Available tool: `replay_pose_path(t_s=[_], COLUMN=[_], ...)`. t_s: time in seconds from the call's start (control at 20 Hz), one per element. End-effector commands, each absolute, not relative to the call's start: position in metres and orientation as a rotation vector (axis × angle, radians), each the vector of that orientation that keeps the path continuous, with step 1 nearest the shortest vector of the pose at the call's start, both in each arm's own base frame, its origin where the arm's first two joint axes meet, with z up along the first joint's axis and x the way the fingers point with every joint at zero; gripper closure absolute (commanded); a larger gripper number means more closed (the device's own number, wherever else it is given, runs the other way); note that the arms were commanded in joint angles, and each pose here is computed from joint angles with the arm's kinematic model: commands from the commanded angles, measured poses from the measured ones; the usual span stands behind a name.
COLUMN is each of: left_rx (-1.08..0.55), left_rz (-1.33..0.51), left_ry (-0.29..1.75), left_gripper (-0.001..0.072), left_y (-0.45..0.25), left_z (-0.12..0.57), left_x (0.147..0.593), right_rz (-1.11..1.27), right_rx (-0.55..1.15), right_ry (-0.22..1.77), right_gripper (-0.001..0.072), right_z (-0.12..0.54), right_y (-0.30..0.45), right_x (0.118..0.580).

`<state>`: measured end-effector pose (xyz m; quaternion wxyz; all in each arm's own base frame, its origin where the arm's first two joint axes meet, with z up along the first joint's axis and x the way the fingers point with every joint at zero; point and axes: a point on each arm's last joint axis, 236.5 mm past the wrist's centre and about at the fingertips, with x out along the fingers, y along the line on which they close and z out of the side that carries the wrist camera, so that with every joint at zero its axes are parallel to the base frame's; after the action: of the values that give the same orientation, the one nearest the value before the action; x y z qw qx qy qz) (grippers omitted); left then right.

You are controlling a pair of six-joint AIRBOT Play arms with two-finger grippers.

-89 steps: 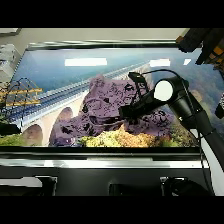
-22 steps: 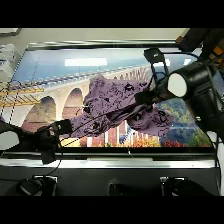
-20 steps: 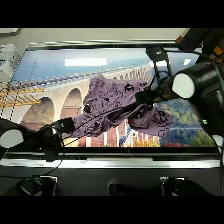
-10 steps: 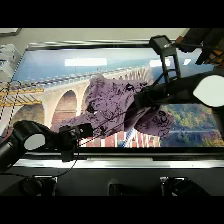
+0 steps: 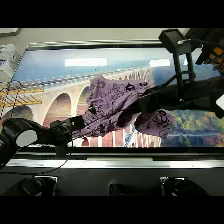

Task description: Fold the clothes and pants, and hang the long-sleeved shirts on hangers.

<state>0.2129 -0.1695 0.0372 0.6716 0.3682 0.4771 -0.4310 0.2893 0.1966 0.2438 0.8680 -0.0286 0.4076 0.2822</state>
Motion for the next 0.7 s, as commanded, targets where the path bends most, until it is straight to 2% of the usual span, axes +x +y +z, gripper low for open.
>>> replay_pose_path(t_s=[0.0, 0.15, 0.4, 0.65], left_rx=[0.812, 0.789, 0.639, 0.698], left_rz=[-0.972, -0.992, -0.940, -1.020], left_ry=[0.992, 0.956, 0.887, 0.911], left_gripper=[0.0688, 0.0688, 0.0688, 0.0688], left_y=[-0.186, -0.214, -0.259, -0.287], left_z=[0.044, 0.040, 0.038, 0.012], left_x=[0.222, 0.221, 0.239, 0.219], right_rz=[0.631, 0.654, 0.662, 0.653], right_rx=[-0.007, 0.051, 0.064, 0.065], right_ry=[0.826, 0.800, 0.814, 0.811], right_gripper=[0.0668, 0.0668, 0.0668, 0.0668], right_z=[0.253, 0.262, 0.261, 0.261], right_y=[0.209, 0.219, 0.221, 0.220], right_x=[0.287, 0.289, 0.286, 0.288])
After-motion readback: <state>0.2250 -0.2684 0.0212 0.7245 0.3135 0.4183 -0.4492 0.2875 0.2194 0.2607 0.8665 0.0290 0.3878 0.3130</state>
